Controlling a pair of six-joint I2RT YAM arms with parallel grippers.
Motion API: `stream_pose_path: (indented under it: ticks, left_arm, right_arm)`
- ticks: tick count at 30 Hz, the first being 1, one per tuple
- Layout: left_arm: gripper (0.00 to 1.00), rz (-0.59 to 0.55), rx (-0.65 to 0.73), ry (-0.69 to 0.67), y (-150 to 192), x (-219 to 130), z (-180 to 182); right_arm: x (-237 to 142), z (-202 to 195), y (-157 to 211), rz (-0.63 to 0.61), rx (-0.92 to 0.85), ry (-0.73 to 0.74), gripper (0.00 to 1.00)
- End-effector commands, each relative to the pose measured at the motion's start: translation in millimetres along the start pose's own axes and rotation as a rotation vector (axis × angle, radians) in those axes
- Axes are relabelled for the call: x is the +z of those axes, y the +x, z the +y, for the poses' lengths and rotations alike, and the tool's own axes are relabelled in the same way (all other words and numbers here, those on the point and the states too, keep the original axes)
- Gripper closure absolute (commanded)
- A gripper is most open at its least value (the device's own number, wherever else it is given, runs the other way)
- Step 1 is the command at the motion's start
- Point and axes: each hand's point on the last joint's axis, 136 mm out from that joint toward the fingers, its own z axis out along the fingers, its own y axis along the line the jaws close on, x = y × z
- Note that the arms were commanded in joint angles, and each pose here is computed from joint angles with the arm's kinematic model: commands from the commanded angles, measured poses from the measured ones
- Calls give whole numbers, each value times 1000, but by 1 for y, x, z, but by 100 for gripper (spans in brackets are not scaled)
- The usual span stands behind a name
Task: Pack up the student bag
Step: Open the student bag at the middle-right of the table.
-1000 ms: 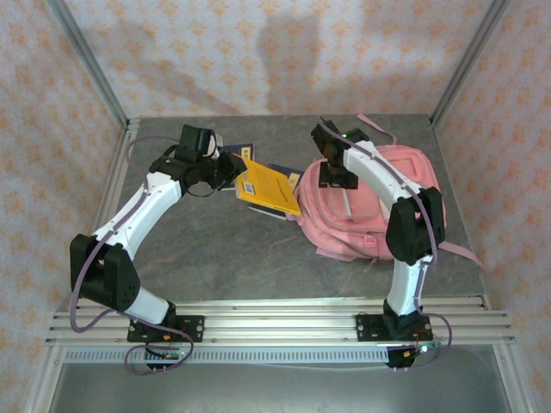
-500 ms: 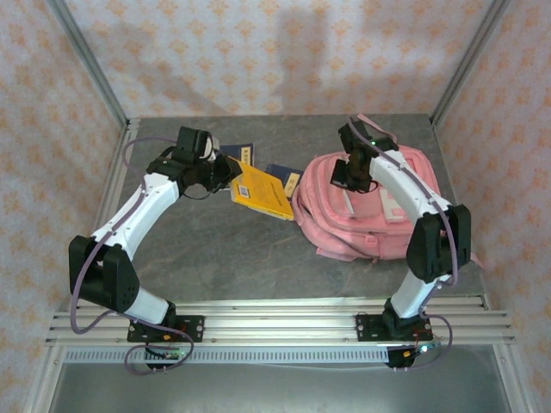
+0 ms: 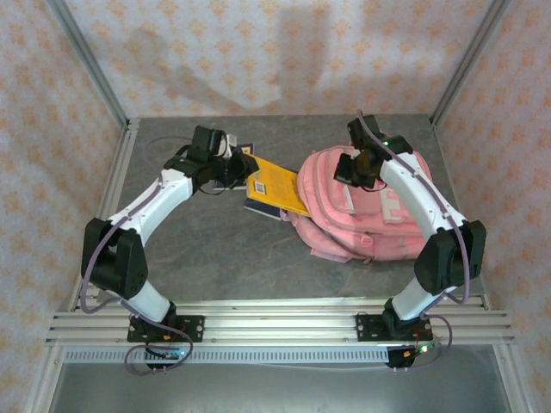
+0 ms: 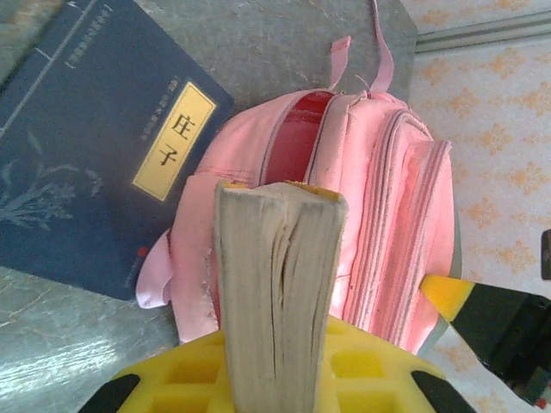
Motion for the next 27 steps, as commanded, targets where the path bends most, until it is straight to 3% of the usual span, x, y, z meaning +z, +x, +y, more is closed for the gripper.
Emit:
stream_pose_path:
  ticks: [1, 8, 9, 13, 16, 20, 23, 27]
  left_arm:
    - [100, -16, 51, 126, -9, -5, -38]
    - [100, 0, 25, 297, -10, 11, -68]
    - [100, 7, 25, 323, -7, 14, -75]
    - [100, 27, 27, 453, 0, 22, -109]
    - [100, 50, 45, 520, 10, 26, -131]
    - [100, 77, 82, 581, 25, 26, -155]
    - [100, 83, 102, 616, 31, 24, -166]
    - [100, 75, 100, 658, 32, 21, -176]
  right_arm:
    - [-36, 21, -14, -79, -16, -106, 100]
    - [-35, 22, -9, -52, -15, -125, 99]
    - [-35, 18, -9, -56, -15, -109, 94]
    - [-43, -2, -15, -90, -17, 20, 51]
    - [-56, -16, -24, -137, -16, 121, 39]
    - [-63, 2, -26, -131, -40, 41, 31]
    - [-63, 33, -19, -77, -58, -104, 30]
    - [-66, 60, -12, -51, -118, -187, 28]
